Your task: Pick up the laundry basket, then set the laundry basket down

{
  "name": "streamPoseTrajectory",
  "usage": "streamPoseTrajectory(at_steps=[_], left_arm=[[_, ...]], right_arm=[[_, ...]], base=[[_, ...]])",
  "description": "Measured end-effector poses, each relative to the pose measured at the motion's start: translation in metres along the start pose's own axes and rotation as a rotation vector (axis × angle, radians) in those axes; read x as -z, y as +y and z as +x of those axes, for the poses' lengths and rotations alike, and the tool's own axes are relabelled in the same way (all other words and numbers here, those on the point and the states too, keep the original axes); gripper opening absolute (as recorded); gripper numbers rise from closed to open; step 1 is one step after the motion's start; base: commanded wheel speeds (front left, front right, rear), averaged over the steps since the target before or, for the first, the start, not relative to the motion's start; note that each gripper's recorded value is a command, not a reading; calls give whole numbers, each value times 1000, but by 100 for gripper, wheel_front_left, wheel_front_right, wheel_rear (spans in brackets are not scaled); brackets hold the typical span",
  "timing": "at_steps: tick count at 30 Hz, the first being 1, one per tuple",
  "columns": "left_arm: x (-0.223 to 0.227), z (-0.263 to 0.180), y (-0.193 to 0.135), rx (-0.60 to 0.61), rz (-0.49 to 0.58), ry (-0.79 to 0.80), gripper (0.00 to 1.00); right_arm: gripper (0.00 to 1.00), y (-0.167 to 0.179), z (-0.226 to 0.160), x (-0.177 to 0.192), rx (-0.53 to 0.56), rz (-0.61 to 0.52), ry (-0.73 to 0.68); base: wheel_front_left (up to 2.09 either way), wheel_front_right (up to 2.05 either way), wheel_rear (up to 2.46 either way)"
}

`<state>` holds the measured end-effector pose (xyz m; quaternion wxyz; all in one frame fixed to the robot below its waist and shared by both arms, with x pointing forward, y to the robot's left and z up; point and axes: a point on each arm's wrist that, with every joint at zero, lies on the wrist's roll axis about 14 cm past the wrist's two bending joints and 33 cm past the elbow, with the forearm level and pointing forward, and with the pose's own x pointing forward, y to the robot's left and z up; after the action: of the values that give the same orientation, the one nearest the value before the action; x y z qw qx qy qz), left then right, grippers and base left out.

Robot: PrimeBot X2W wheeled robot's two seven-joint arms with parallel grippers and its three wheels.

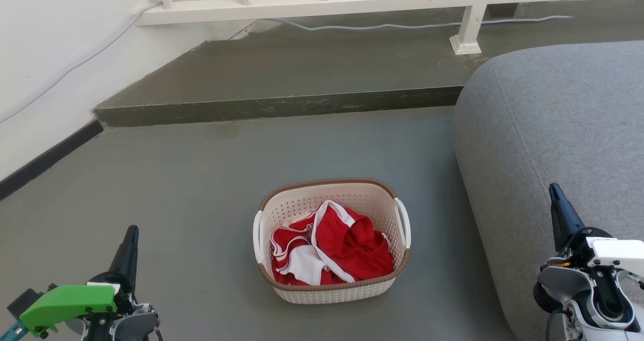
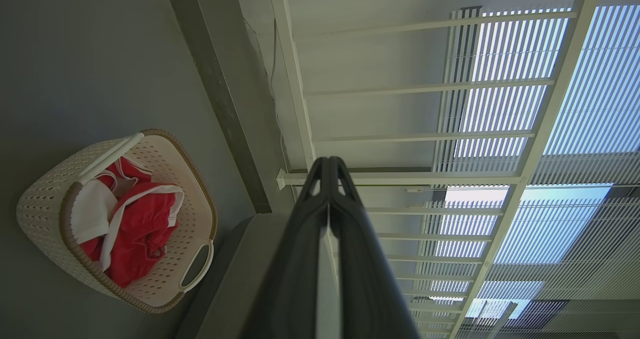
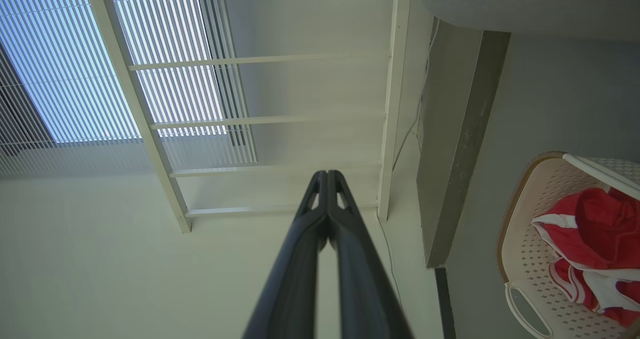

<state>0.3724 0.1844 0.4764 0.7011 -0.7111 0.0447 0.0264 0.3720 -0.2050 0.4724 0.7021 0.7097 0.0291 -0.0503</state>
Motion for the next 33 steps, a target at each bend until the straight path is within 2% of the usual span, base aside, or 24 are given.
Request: streamPoseTrajectory(at_steps=[33], left_arm=[[0,-1,5,-13,-1,1,0]], right_arm=[[0,1,0,0,-2,1,-1]], base=[[0,0,0]])
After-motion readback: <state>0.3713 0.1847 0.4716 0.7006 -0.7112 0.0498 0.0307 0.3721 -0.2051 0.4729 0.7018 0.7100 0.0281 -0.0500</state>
